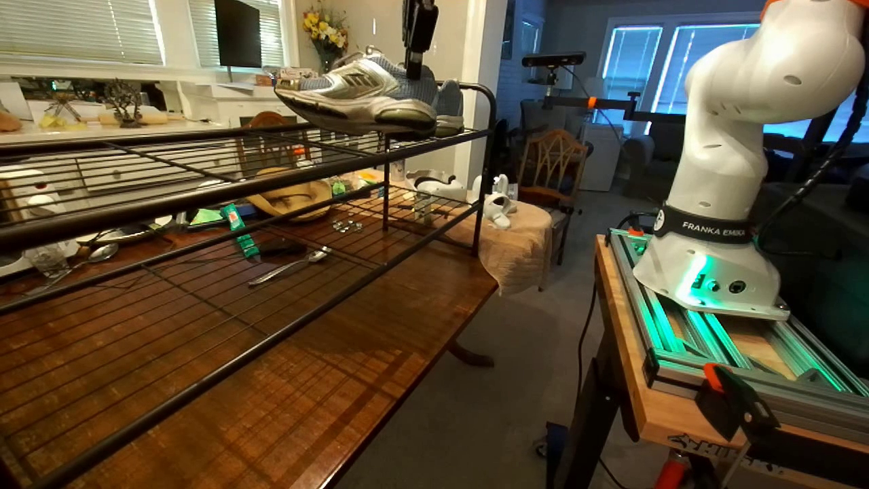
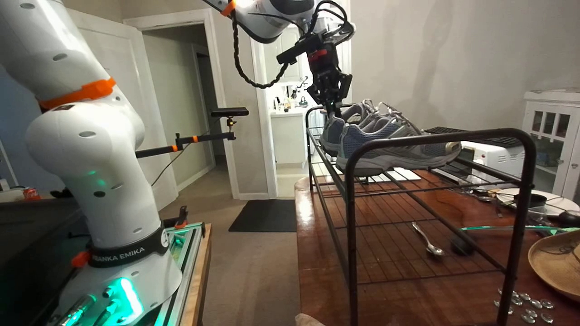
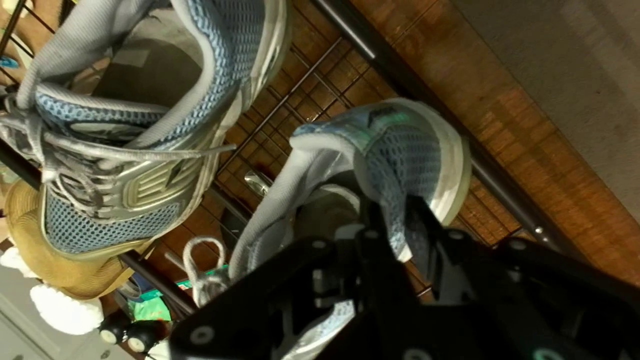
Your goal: Place the left sneaker upright.
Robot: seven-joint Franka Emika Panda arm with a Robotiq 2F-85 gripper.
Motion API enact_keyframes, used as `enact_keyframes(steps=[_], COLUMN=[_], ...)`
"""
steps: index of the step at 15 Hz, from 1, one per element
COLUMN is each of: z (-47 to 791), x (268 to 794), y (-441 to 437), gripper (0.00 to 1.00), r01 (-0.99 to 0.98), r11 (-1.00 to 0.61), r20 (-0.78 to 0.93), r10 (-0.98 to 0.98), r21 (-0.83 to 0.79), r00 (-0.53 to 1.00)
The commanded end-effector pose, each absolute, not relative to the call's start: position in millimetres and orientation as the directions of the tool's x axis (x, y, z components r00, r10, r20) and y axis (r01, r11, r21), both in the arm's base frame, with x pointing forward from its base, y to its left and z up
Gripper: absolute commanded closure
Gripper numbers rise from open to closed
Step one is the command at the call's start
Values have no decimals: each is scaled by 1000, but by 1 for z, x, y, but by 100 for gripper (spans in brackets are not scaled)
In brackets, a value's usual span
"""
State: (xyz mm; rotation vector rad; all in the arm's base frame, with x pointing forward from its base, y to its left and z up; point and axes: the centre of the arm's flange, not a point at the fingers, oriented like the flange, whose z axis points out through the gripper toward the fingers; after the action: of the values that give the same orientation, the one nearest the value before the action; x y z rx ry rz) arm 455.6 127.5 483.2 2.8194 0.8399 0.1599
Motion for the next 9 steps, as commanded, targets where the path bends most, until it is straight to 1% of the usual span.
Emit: enact_keyframes(steps=[1,6,7,9], z=[488,500,504,511], x=[461,464,464,465], y=[132,128,124,113], gripper=[49,11,2,0], r01=[497,452,439,397], r11=[-838,-868,-876,-900], r20=[40,83,98,128], r10=[518,476,464,421], r21=[226,207,200,182], r00=[854,875,880,898])
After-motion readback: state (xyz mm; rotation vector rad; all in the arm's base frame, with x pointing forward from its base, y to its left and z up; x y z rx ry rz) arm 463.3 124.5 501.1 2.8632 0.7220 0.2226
